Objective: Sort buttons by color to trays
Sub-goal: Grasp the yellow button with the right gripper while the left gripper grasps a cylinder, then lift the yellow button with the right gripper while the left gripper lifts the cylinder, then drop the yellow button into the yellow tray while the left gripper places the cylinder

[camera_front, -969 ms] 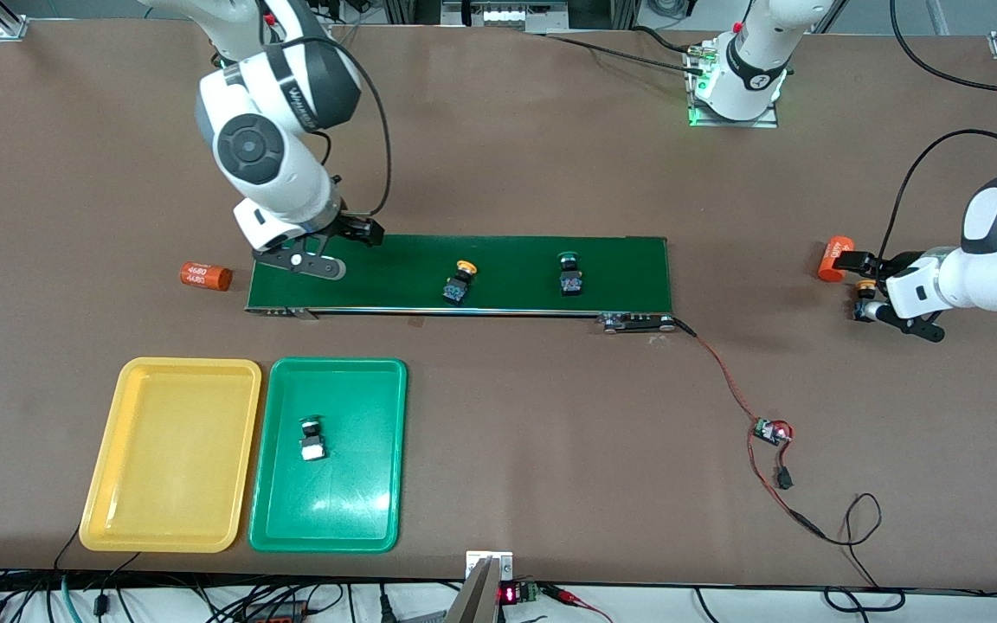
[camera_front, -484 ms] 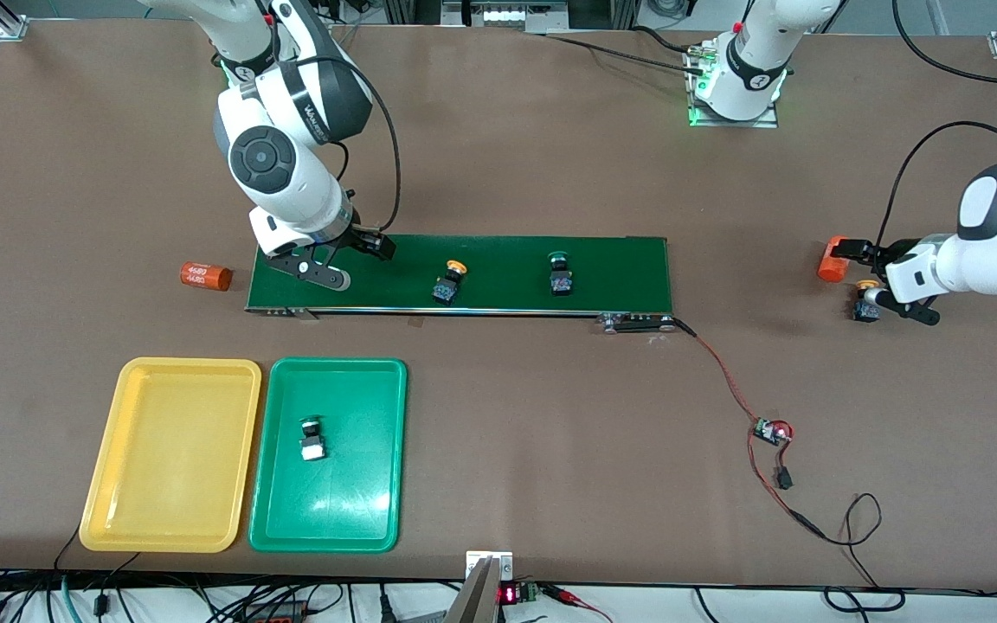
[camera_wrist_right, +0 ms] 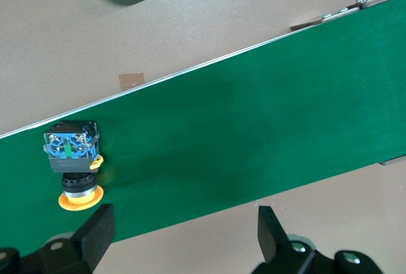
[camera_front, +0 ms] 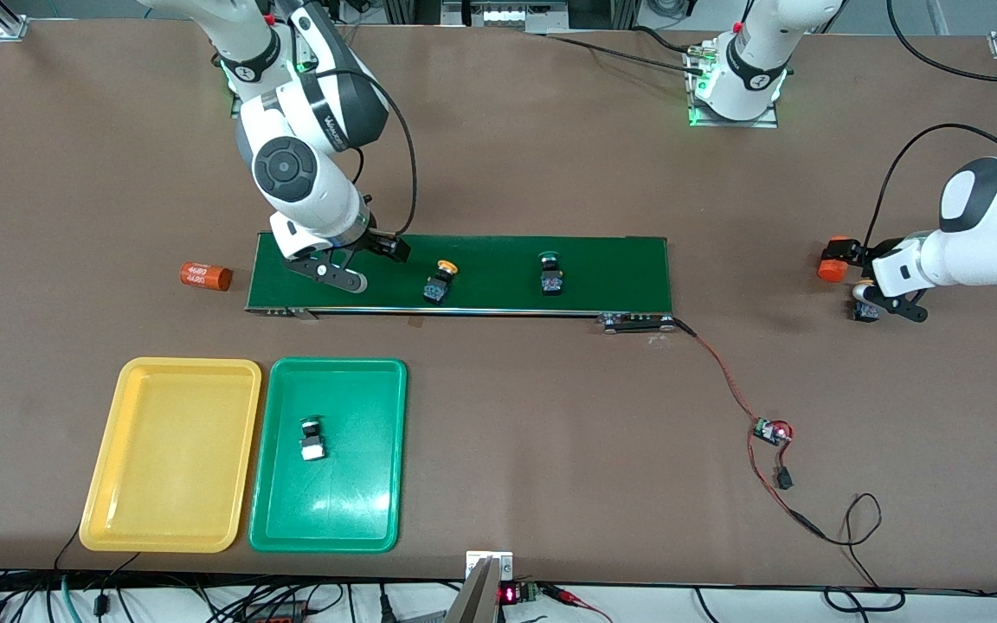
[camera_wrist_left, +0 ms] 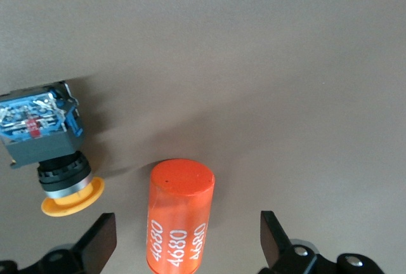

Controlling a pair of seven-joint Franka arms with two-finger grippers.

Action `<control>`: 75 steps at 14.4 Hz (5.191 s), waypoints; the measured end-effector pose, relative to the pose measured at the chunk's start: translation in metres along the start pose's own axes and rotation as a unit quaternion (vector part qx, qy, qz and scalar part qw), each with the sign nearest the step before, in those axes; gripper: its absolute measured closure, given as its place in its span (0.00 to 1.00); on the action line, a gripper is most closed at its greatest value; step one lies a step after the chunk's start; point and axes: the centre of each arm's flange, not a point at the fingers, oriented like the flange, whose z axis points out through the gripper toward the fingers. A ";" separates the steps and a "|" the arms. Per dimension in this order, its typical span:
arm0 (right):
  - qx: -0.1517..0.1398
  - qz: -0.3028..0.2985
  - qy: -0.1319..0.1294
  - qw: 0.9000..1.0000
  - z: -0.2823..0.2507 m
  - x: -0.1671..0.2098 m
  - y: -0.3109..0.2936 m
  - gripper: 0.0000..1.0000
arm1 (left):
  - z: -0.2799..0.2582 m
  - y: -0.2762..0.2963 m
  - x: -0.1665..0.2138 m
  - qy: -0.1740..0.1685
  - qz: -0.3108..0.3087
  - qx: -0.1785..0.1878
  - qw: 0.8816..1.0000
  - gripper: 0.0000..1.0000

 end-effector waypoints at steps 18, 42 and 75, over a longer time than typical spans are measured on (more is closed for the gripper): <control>0.010 0.005 0.027 1.000 0.033 0.022 -0.016 0.00 | 0.038 -0.002 -0.029 0.017 0.003 -0.002 1.000 0.00; -0.001 -0.008 0.018 1.000 0.014 0.098 -0.012 0.59 | -0.052 0.255 0.132 0.026 0.466 0.128 0.875 0.50; 0.000 -0.230 0.180 0.956 0.049 0.375 0.238 0.00 | -0.050 0.439 0.156 -0.061 0.575 0.223 0.785 0.00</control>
